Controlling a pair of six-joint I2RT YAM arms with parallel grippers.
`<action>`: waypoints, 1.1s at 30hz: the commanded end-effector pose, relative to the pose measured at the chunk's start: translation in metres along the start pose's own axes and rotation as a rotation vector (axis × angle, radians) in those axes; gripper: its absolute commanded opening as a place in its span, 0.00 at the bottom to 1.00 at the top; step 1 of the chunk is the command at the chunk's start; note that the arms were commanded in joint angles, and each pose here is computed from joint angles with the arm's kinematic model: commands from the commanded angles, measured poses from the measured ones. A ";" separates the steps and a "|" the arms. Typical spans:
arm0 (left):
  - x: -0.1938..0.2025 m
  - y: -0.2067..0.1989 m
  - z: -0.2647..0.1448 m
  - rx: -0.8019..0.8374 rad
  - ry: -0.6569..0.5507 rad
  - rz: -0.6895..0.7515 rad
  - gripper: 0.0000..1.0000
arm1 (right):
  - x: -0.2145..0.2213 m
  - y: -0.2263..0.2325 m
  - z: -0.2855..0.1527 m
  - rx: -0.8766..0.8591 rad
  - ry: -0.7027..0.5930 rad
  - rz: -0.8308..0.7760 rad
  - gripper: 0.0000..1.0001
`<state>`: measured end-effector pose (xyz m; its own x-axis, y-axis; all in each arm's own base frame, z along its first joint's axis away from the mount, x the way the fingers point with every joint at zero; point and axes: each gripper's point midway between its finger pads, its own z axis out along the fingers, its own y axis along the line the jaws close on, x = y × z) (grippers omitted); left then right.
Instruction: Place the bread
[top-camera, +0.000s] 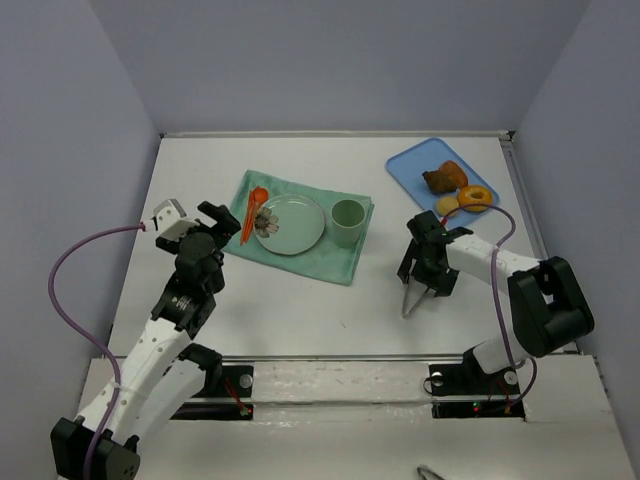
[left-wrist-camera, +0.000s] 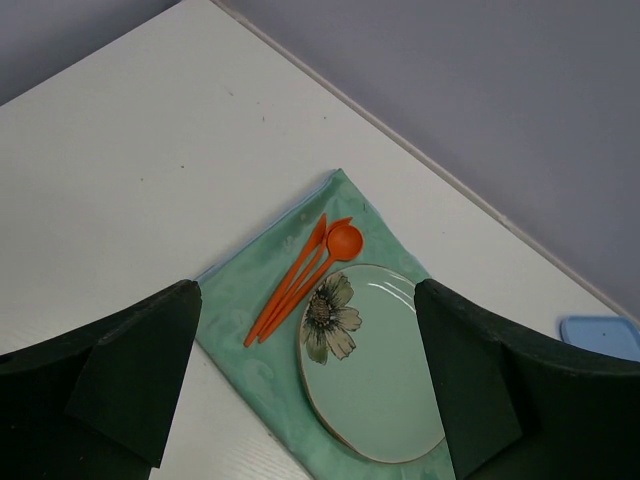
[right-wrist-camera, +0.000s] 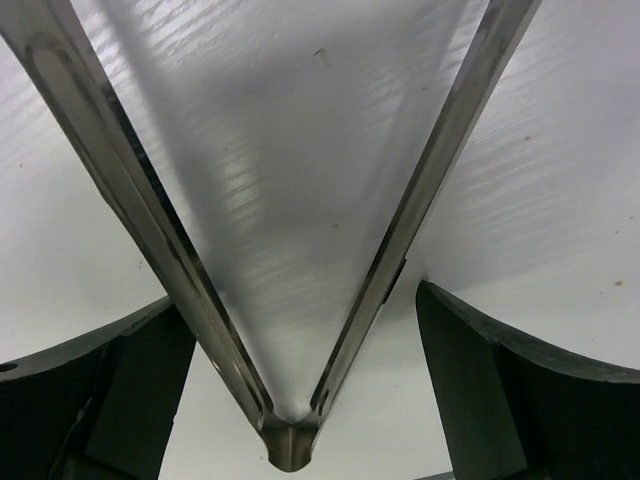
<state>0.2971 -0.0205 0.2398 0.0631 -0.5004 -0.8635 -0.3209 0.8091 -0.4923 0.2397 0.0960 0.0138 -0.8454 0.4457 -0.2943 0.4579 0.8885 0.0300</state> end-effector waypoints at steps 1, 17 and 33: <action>-0.013 0.004 0.001 -0.019 -0.061 -0.029 0.99 | 0.004 -0.005 0.028 -0.013 0.005 0.033 0.86; -0.012 0.002 0.006 -0.029 -0.057 -0.011 0.99 | 0.036 -0.006 -0.023 -0.079 0.023 -0.081 0.07; -0.012 0.001 0.001 -0.003 -0.052 -0.024 0.99 | -0.076 0.060 -0.137 -0.286 -0.380 -0.276 0.10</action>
<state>0.2994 -0.0197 0.2371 0.0570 -0.4895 -0.8701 -0.3280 0.8140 -0.4794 0.2636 0.1405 0.1580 -0.7675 0.1882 -0.6128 0.0664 0.9741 0.2160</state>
